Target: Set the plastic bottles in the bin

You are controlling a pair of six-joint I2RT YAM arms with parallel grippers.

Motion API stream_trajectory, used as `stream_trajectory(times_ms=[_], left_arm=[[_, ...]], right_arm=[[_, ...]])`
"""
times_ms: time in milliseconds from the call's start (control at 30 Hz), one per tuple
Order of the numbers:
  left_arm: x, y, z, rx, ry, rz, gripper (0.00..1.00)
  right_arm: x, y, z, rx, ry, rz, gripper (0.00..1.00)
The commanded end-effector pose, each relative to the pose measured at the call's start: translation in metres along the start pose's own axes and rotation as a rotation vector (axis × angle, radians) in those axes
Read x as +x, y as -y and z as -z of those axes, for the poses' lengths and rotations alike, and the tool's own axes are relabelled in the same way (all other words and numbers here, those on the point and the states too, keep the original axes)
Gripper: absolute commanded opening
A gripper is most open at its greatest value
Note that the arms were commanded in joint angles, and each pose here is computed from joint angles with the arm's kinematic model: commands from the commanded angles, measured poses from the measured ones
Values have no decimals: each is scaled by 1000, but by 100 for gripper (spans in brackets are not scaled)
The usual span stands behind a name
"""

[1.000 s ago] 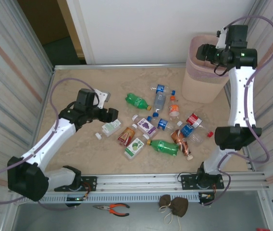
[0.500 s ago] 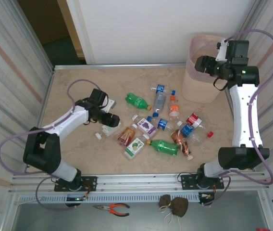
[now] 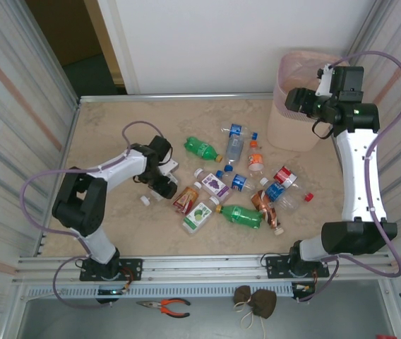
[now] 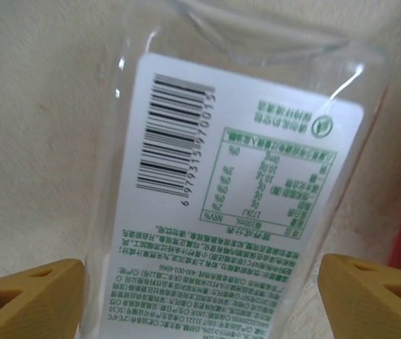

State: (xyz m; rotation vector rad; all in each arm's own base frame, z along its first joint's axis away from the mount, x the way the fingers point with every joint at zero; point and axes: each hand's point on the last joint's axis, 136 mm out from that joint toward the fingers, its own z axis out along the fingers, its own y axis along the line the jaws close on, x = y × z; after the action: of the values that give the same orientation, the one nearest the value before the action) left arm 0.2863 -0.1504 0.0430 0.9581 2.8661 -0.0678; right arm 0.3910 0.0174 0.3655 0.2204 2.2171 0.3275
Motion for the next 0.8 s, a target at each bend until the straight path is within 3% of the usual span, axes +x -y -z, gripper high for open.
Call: stream_trajectory(times_ms=[0,600,767], left_arm=[[6,0,1,-15,-40,-38,85],[19,11,-12,4,-109,-38,73],[23,12,-10,3,-115,-33,73]], right_arm=[[2,-5,3,-29,7,-9,77],[10,-6,-5,-39,-19,-10,76],[11,-8,-6,-42,-22,-8,76]])
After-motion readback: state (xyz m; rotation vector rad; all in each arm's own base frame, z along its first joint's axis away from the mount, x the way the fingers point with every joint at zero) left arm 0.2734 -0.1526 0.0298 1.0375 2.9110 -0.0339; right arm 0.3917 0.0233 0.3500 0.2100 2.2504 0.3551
